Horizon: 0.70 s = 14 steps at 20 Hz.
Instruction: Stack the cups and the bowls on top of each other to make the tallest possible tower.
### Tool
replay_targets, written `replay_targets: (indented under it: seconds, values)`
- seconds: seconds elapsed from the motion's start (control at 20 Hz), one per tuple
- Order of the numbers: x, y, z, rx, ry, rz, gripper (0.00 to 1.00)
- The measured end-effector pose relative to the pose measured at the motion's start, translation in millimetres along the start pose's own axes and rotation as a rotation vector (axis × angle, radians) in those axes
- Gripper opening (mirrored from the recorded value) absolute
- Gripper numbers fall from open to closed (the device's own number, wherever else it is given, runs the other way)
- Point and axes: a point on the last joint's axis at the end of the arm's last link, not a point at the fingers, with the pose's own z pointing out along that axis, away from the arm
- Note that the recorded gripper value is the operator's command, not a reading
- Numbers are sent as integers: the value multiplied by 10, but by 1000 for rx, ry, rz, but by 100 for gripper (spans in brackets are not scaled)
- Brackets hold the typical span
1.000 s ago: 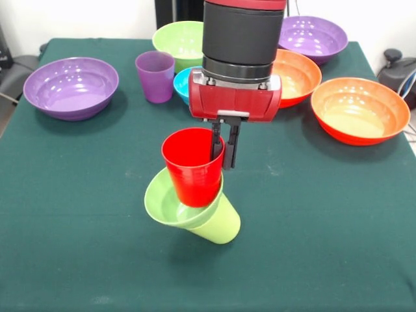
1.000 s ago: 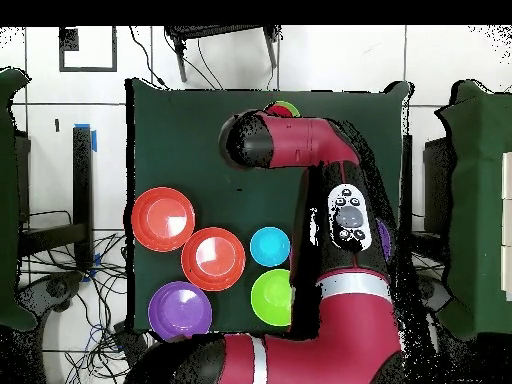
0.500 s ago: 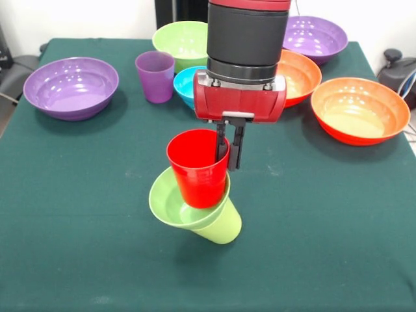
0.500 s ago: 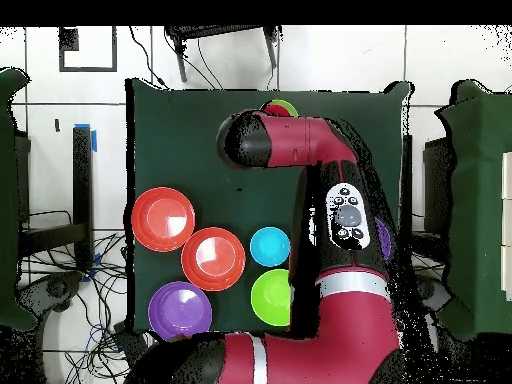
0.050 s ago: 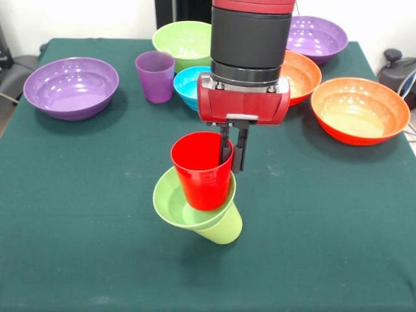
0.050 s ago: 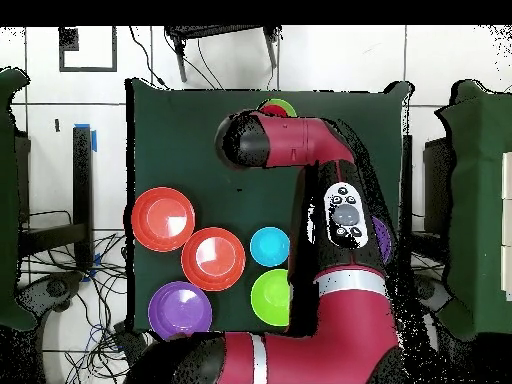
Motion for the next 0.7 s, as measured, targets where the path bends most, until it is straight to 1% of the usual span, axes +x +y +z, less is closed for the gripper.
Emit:
replay_targets:
  seconds: [0.45,0.7]
  values:
    - [23,33,14,-3,-9,-4,0]
    - [60,80,24,-8,-4,-8,0]
